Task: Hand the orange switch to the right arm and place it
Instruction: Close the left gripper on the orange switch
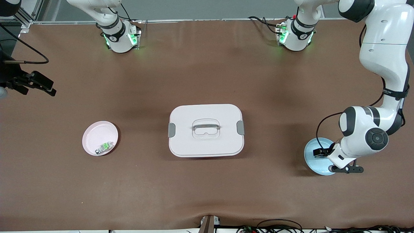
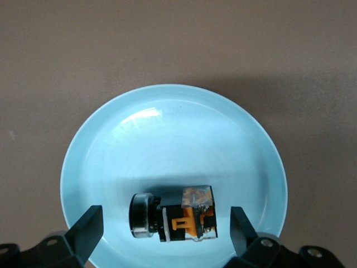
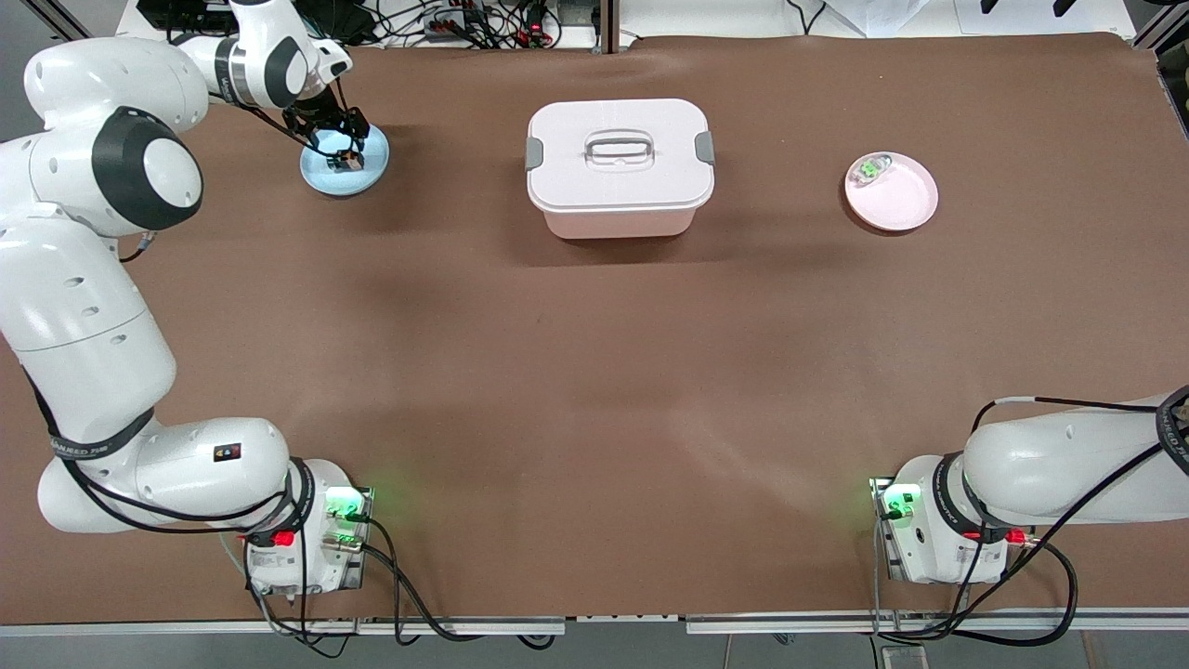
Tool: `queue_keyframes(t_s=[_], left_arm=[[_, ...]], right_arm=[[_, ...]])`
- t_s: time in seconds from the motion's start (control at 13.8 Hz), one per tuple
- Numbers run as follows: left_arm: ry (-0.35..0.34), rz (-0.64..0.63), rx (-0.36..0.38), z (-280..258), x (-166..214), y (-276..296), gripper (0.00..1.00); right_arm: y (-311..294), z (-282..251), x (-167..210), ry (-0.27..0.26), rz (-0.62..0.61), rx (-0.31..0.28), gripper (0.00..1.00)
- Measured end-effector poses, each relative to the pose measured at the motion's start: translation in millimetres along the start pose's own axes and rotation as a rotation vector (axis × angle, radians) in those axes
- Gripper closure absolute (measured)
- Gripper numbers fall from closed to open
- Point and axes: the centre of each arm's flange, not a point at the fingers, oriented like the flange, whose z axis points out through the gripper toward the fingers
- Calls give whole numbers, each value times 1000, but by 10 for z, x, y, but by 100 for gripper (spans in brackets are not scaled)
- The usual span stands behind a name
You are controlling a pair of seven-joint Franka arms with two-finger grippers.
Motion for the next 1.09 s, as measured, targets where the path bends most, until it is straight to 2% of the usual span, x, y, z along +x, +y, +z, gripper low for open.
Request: queue_keyframes(t_s=[1.09], left_arm=[[-35,-49,-30,235,-43,-14,0]], right_arm=[[-8,-2,2,2,-1,2,0]])
